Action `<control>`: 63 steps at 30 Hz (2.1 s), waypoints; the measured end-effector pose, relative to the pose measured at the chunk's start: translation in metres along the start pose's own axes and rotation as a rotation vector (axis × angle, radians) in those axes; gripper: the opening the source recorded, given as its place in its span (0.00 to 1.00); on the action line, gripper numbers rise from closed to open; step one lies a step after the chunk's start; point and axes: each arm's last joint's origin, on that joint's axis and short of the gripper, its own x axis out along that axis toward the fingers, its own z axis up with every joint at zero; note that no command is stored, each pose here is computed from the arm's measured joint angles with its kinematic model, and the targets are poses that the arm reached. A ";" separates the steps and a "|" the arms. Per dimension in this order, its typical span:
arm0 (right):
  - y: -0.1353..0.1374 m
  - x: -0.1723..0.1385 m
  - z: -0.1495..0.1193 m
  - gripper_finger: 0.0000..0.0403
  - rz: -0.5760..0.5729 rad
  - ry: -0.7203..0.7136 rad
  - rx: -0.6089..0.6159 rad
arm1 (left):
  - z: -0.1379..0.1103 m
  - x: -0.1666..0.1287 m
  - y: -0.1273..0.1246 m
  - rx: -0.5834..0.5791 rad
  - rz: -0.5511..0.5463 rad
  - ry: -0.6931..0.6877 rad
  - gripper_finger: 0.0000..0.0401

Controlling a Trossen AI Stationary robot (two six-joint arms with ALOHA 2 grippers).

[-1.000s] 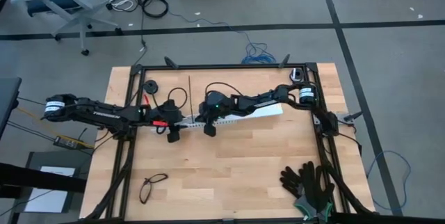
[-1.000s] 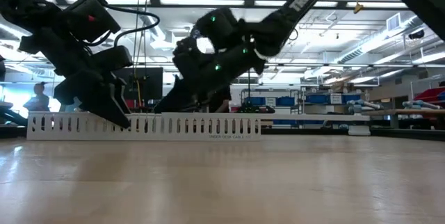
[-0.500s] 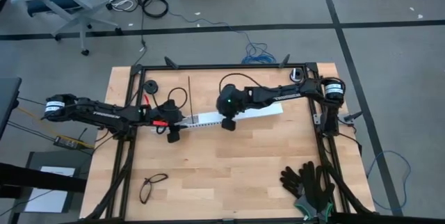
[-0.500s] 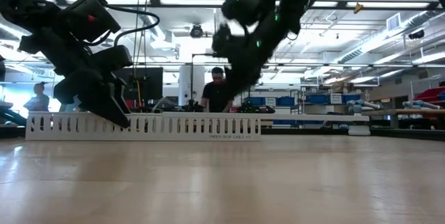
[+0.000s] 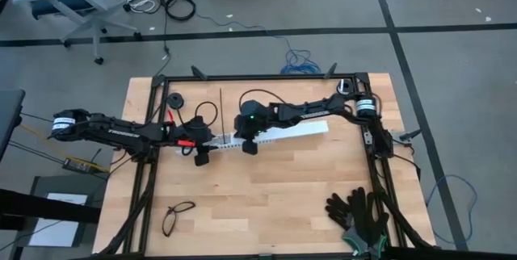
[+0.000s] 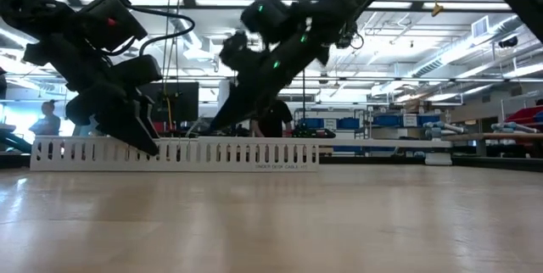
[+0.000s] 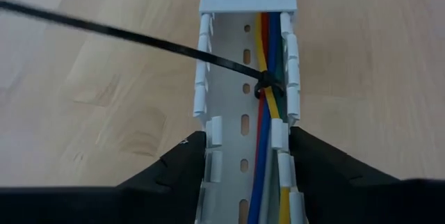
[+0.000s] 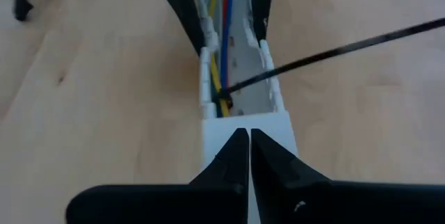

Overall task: Ziptie cables
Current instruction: Close the white cable duct using the cover

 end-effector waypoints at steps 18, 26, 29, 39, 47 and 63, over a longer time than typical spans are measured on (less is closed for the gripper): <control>0.023 -0.067 -0.004 0.00 -0.093 0.009 0.025 | 0.010 -0.001 -0.002 -0.063 -0.061 -0.098 0.50; 0.023 -0.066 -0.005 0.00 -0.093 0.005 0.029 | 0.009 0.000 -0.002 -0.066 -0.053 -0.093 0.66; 0.023 -0.066 -0.004 0.00 -0.093 -0.001 0.025 | 0.009 0.003 -0.002 -0.066 -0.053 -0.089 0.69; 0.023 -0.066 -0.004 0.00 -0.093 -0.003 0.024 | 0.011 0.023 -0.005 -0.068 -0.076 -0.123 0.67; 0.023 -0.065 -0.012 0.00 -0.091 0.052 0.040 | 0.008 0.038 -0.007 -0.067 -0.080 -0.124 0.64; 0.020 -0.030 -0.049 0.00 -0.016 0.003 0.105 | 0.008 0.042 -0.007 -0.063 -0.077 -0.135 0.45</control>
